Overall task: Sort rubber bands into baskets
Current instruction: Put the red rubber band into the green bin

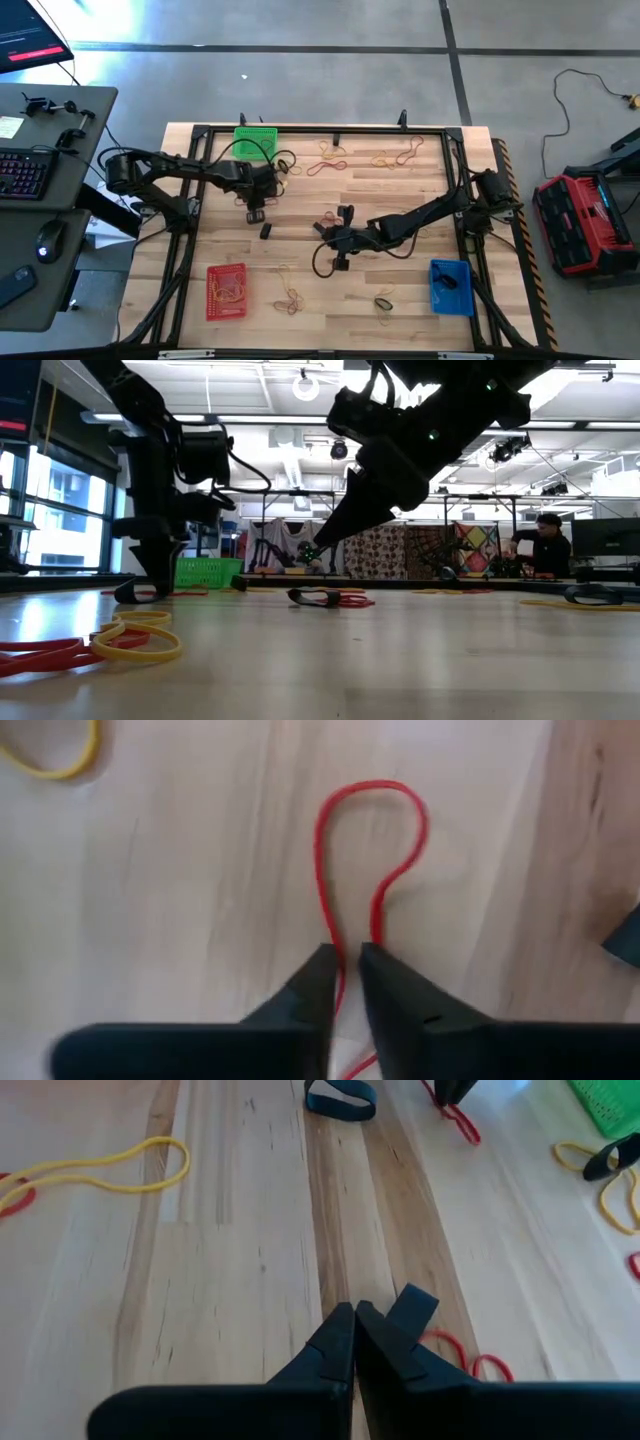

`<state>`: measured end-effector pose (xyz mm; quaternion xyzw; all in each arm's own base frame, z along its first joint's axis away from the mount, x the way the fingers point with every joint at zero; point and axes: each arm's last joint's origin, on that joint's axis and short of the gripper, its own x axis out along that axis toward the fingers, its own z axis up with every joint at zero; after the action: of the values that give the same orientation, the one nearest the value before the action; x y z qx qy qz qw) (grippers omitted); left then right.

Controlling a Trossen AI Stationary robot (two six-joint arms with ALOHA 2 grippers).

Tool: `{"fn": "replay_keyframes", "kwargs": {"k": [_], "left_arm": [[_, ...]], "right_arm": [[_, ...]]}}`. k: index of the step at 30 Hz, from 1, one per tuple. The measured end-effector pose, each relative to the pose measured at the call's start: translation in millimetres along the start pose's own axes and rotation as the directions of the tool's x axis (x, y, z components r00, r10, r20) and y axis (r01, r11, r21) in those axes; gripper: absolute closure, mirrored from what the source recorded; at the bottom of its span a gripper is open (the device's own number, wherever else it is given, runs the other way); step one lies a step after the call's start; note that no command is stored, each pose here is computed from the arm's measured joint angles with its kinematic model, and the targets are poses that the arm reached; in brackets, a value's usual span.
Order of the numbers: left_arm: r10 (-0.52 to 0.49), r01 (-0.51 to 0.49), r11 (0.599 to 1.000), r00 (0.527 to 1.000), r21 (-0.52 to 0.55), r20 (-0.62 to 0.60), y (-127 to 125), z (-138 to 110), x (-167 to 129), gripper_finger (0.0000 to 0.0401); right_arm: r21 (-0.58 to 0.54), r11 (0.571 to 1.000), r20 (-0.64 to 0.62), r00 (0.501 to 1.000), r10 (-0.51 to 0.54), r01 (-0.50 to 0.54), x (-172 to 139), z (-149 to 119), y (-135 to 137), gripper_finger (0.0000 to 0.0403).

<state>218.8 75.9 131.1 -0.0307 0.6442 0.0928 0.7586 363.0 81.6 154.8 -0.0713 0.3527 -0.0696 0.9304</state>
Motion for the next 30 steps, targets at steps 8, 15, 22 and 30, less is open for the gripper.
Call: {"fn": "replay_keyframes", "kwargs": {"k": [8, 15, 22, 30], "left_arm": [[0.071, -0.07, 0.997, 0.997, 0.033, -0.03, -1, -6, -8, 0.04], [0.248, -0.248, 0.969, 0.969, -0.017, 0.013, 10, 4, -40, 0.0401], [0.365, -0.347, 0.927, 0.923, -0.144, 0.124, 31, 18, -76, 0.0401], [0.516, -0.45, 0.843, 0.831, -0.295, 0.207, 58, 25, -113, 0.0401]], "right_arm": [[-0.043, 0.999, 0.02, 1.0, -0.003, 0.004, 4, 3, -10, 0.0403], [-0.051, 0.998, 0.011, 1.0, -0.022, 0.022, 11, 4, -32, 0.0403], [-0.029, 1.0, 0.021, 1.0, -0.007, 0.007, 16, 6, -51, 0.0403], [-0.018, 1.0, 0.031, 0.999, -0.01, 0.01, 17, 7, -56, 0.0403]]}}
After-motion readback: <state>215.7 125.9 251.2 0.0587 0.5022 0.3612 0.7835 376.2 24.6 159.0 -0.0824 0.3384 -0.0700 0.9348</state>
